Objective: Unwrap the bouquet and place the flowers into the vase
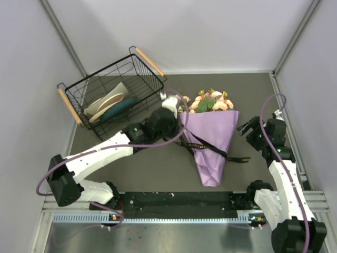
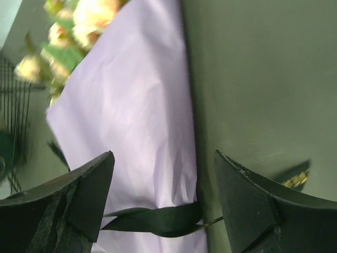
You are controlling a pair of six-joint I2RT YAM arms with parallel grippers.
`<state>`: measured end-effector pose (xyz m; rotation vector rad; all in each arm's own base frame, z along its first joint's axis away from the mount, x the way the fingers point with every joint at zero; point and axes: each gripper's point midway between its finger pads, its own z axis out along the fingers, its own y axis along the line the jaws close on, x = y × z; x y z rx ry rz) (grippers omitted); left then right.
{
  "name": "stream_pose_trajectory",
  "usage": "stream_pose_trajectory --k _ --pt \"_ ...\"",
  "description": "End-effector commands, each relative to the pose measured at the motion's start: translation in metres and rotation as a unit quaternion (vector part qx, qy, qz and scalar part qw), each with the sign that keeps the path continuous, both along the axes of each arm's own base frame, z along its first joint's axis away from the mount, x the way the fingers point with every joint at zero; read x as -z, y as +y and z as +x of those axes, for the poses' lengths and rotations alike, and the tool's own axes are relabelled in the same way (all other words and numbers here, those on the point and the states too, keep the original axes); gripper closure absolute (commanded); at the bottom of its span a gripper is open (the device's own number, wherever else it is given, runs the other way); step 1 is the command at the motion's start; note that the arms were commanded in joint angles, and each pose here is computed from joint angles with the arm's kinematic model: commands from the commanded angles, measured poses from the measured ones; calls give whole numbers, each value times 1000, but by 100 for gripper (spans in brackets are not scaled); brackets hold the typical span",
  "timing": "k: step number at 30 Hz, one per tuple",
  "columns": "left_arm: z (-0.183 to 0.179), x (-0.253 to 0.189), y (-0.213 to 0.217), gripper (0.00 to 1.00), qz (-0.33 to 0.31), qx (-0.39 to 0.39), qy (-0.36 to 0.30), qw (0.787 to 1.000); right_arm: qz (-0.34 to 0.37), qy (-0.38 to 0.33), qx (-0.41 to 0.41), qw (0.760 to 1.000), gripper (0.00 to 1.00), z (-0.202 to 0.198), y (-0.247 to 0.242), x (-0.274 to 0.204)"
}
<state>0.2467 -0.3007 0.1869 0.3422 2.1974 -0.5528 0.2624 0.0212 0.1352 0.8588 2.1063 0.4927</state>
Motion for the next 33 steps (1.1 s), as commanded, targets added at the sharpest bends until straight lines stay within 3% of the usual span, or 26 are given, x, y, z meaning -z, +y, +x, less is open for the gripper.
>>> stream_pose_trajectory --k 1,4,5,7,8,9,13,16,22,26,29,33 --pt "32 -144 9 100 -67 20 -113 991 -58 -77 -91 991 22 6 26 -43" --pt "21 -225 -3 100 -132 107 -169 971 -62 -113 -160 979 19 7 51 -59" --pt "-4 -238 -24 100 -164 195 -159 954 -54 -131 -202 969 17 4 64 -66" --pt "-33 -285 -40 100 -217 282 -168 919 -49 -181 -243 952 16 6 78 -86" --pt "-48 -288 -57 100 -238 340 -148 898 -30 -224 -291 930 15 -4 96 -105" --pt "-54 -311 -59 100 -257 347 -160 888 -26 -281 -314 907 14 -5 105 -125" --pt "-39 -341 -60 100 -285 294 -166 897 39 -424 -422 801 11 -50 149 -189" --pt "-44 -355 -60 100 -311 293 -159 890 30 -422 -463 779 10 -58 168 -201" --pt "-54 -357 -54 100 -332 295 -144 884 -21 -507 -522 685 9 -89 185 -256" --pt "-62 -358 -54 100 -338 307 -131 880 -26 -522 -536 662 10 -85 191 -280" --pt "-62 -354 -53 100 -338 304 -125 882 -36 -546 -553 628 10 -91 207 -308" --pt "-63 -355 -48 100 -337 296 -132 884 -36 -531 -577 620 11 -97 236 -304"
